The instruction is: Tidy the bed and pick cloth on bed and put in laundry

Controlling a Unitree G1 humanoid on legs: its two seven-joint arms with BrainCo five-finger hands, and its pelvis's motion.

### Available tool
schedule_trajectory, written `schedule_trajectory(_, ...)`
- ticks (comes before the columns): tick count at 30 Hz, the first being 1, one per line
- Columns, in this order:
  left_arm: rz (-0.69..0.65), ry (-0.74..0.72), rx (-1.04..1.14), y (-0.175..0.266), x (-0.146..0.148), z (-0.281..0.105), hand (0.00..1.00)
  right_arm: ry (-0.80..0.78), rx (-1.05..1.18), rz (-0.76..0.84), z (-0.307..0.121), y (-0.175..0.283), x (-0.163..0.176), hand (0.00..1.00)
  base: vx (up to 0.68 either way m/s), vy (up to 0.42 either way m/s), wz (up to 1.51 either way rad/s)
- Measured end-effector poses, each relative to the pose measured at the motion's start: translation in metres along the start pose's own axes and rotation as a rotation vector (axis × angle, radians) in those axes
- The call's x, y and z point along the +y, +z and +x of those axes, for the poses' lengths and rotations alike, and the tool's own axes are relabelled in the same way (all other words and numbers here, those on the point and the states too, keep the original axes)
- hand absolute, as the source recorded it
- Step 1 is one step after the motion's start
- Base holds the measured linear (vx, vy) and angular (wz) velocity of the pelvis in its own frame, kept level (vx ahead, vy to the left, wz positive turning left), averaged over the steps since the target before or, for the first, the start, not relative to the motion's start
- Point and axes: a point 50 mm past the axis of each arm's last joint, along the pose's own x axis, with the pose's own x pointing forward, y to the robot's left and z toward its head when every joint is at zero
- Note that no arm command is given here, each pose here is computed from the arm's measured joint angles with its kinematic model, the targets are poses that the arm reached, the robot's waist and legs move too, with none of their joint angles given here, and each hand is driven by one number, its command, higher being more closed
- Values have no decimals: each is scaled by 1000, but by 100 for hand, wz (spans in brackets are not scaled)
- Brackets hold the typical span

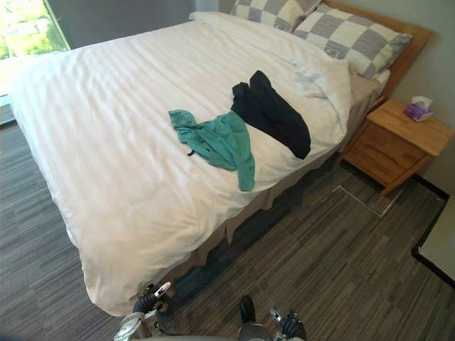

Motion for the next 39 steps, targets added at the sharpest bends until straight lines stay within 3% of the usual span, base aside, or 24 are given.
schedule_trajectory(6, -88, 16, -11, 4, -6, 2, 0, 2, -36, -2, 5, 14, 5, 0, 53, -86, -113)
schedule_trajectory(15, -39, 38, 38, -4, 8, 1, 0, 25, -63, -12, 7, 23, 23, 0, 25, -115, -114)
schedule_trajectory(24, -95, 87, 44, -8, 18, -2, 0, -54, 0, -47, 6, 8, 3, 0, 8, 6, -53)
schedule_trajectory(29, -140, 142, 12, -3, 26, -2, 0, -44, 0, -171, 8, 11, 5, 0, -20, 124, -57)
schedule_trajectory(33, -85, 113, 33, -9, 21, -4, 0, -45, -8, -252, 12, 19, 4, 0, -21, 162, -63)
schedule_trajectory(35, -68, 118, 35, -9, 24, -4, 0, -47, -6, -237, 11, 17, 7, 0, 32, 159, -22)
schedule_trajectory(36, 17, 128, 77, -14, 33, -5, 0, -52, 60, -191, 12, 5, 10, 0, 22, 63, -6)
schedule_trajectory(39, 17, 128, 77, -14, 33, -5, 0, -52, 60, -191, 12, 5, 10, 0, 0, 0, 0)
